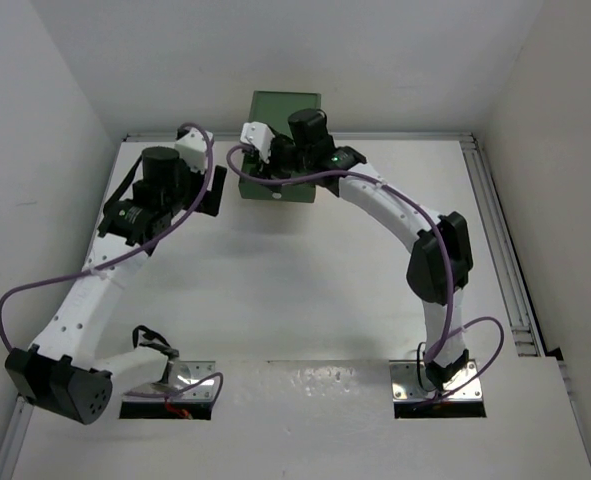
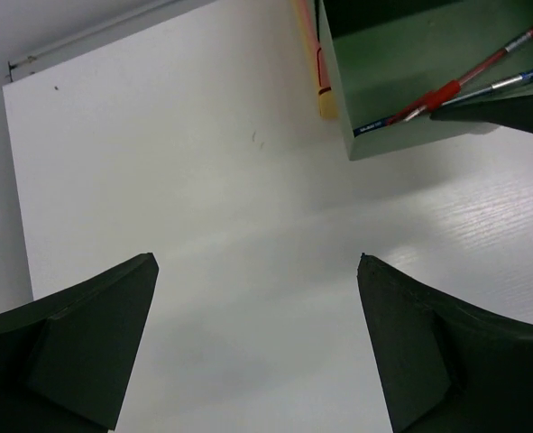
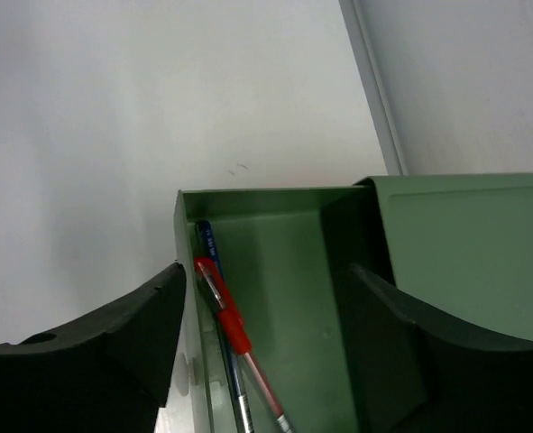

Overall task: Sort the stationery into containers
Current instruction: Place the pen in the drawer, then close the pen cap on the storage box.

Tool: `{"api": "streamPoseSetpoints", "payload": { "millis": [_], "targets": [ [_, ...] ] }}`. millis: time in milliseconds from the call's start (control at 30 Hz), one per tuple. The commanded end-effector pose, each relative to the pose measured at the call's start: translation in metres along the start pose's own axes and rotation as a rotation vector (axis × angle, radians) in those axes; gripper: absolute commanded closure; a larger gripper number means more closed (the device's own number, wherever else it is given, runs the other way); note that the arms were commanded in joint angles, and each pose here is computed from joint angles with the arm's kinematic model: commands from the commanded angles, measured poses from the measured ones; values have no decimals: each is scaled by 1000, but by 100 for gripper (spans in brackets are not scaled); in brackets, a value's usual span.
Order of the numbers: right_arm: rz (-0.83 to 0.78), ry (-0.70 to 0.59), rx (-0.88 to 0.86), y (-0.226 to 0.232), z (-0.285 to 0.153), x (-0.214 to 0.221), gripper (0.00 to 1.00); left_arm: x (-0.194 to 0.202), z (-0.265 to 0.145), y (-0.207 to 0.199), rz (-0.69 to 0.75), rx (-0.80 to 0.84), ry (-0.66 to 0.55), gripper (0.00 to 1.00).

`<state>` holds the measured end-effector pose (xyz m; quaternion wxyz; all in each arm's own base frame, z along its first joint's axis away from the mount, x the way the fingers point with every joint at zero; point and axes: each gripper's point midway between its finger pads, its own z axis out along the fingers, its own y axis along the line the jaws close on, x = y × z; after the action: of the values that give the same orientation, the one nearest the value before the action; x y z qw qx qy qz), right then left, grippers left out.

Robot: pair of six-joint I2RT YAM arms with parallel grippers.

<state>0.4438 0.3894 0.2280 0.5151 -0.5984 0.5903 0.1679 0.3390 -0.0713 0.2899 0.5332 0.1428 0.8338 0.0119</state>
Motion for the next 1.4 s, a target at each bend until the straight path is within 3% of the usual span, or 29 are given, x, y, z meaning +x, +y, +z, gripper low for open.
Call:
{"api": "streamPoseSetpoints", "payload": {
  "millis": [0,100,233,333,400,500,533,567,600,633,667,700,733,767,900,1033,1133,1367],
  "targets": [
    [42,-114,145,-43,-29,-62,30,-22,0,8,-94,-9,-14,0],
    [179,-158,224,-64,-68,-85,28,-16,18,20,-123,-36,71,0],
    [375,-155,285,-75,-131,-83,24,-9,29,26,-155,-34,118,0],
    [508,-77,313,-66,-175,-48,22,-4,31,17,-152,23,106,0],
    [585,12,320,-52,-189,-2,22,-8,24,0,-76,139,59,0],
    [708,28,363,-41,-220,25,53,1,20,-21,38,257,-22,3],
    [720,36,362,-39,-223,32,53,2,19,-24,41,272,-34,6],
    [767,41,369,-38,-227,42,62,4,19,-28,45,292,-46,10],
    [784,36,377,-39,-229,44,66,-1,15,-35,56,331,-87,22],
    [816,23,387,-41,-229,45,70,13,19,-41,41,353,-73,30],
    [838,9,394,-47,-229,47,77,19,19,-52,28,394,-110,45],
    [839,9,392,-47,-229,47,79,2,13,-53,31,396,-180,54],
    [852,-8,397,-54,-224,45,81,21,17,-62,21,410,-167,65],
    [859,-15,396,-58,-222,44,83,7,12,-62,27,392,-253,80],
    [895,-60,397,-83,-201,41,88,11,16,-91,32,437,-318,99],
    [931,-186,411,-119,-168,41,93,30,41,-106,-70,463,-249,100],
    [943,-308,387,-137,-151,24,95,28,46,-119,-128,509,-270,100],
    [865,-375,348,-149,-94,4,95,19,63,-125,-165,442,-318,100]
  ]
}}
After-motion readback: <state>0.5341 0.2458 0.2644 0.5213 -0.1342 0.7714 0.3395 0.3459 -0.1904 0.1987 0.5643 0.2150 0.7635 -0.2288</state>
